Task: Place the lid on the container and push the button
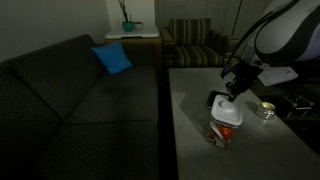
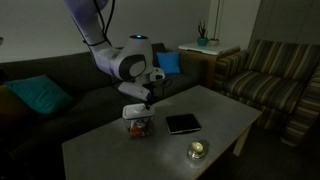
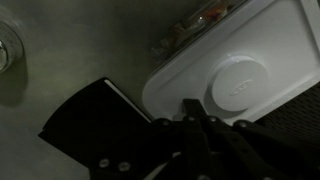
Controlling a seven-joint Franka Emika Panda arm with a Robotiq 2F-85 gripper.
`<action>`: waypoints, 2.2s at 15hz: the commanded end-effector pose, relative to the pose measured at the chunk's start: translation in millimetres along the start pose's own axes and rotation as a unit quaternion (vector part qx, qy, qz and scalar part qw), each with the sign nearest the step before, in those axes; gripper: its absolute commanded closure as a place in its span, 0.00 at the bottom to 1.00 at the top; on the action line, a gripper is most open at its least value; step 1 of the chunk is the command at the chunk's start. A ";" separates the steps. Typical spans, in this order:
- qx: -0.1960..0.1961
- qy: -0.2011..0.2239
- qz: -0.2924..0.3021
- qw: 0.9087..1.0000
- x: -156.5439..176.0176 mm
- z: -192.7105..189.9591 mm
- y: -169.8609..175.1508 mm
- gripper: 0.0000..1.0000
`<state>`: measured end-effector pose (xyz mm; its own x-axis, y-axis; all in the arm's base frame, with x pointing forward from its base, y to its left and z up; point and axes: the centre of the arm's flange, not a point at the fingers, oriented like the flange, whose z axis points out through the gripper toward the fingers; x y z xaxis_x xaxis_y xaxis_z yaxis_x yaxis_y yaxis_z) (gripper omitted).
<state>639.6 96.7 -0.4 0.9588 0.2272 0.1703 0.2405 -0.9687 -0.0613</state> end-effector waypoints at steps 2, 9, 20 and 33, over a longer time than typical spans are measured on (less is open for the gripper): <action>0.007 -0.007 -0.022 1.000 -3.2 -20.5 -5.2 1.00; 0.005 0.003 -0.030 1.000 6.9 -17.9 -7.5 0.99; 0.004 0.018 -0.043 0.999 1.1 -42.3 -20.3 1.00; -0.005 0.028 -0.069 0.997 -32.2 -33.9 -51.2 1.00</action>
<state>604.1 138.3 36.1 0.9159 0.3442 0.2067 0.3618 -0.9308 -0.0528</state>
